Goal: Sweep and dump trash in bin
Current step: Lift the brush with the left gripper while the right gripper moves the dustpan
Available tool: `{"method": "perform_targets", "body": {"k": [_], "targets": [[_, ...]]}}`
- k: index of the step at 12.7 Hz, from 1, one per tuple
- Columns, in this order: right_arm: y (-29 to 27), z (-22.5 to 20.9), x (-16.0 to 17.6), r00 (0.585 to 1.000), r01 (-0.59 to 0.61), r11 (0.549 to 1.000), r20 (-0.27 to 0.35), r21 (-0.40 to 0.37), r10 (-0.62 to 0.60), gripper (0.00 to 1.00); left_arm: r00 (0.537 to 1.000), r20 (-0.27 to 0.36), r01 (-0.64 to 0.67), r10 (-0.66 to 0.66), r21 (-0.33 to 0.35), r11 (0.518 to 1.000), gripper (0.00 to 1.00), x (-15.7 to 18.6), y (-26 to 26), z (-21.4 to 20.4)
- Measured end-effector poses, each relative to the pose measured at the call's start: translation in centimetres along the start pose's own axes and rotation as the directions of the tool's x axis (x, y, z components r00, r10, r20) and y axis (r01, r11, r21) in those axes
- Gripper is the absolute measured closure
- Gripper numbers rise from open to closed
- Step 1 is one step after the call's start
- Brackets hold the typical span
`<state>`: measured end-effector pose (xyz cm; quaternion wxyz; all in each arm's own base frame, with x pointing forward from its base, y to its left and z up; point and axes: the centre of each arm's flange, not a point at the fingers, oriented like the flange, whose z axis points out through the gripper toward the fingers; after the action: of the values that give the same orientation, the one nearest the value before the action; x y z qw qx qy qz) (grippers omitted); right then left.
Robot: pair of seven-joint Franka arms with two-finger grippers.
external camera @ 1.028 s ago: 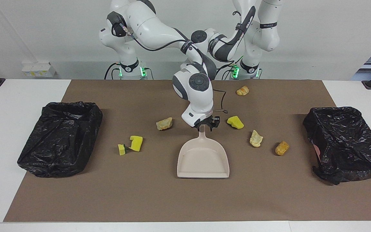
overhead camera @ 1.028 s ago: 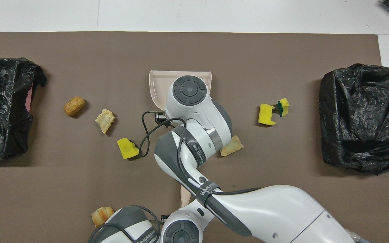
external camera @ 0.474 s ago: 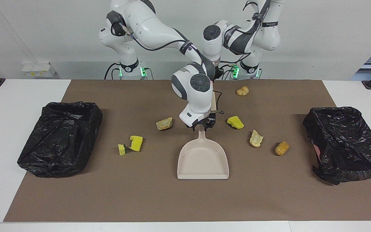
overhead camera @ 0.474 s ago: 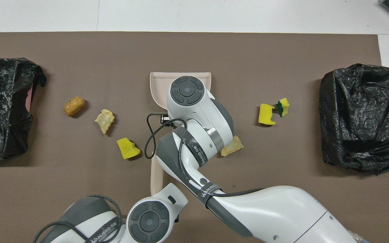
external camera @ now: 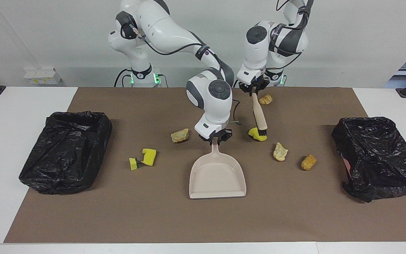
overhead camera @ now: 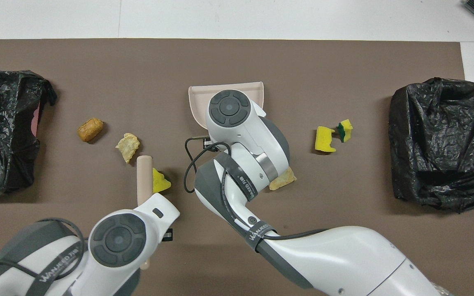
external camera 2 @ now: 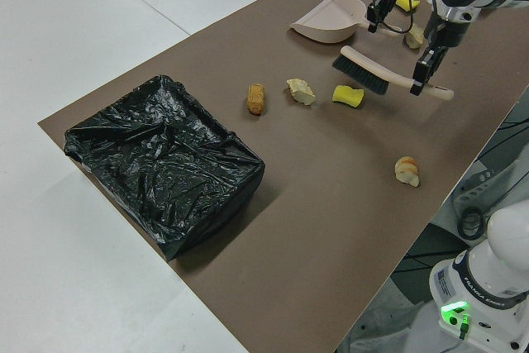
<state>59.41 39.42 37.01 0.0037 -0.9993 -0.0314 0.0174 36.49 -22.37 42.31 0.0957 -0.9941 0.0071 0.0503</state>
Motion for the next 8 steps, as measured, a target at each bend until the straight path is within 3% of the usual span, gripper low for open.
{"method": "perform_targets", "body": {"k": [3,5,8], "targets": [[3.7,-4.1,0.7,0.978,0.208,0.978,-0.022,0.000,-0.208,0.69,0.999,-0.046,0.016,-0.018,-0.037,0.999,0.74,5.6,-7.5,1.3],[6.4,-6.6,0.4,0.936,0.352,0.936,0.000,-0.012,-0.352,0.69,0.998,-0.058,-0.005,0.002,-0.049,0.999,0.74,9.3,-12.4,1.7],[8.5,-7.8,-1.0,0.798,0.599,0.800,0.085,-0.001,-0.597,0.69,0.997,-0.066,-0.047,0.045,-0.040,0.998,0.74,14.3,-17.9,1.7]]}}
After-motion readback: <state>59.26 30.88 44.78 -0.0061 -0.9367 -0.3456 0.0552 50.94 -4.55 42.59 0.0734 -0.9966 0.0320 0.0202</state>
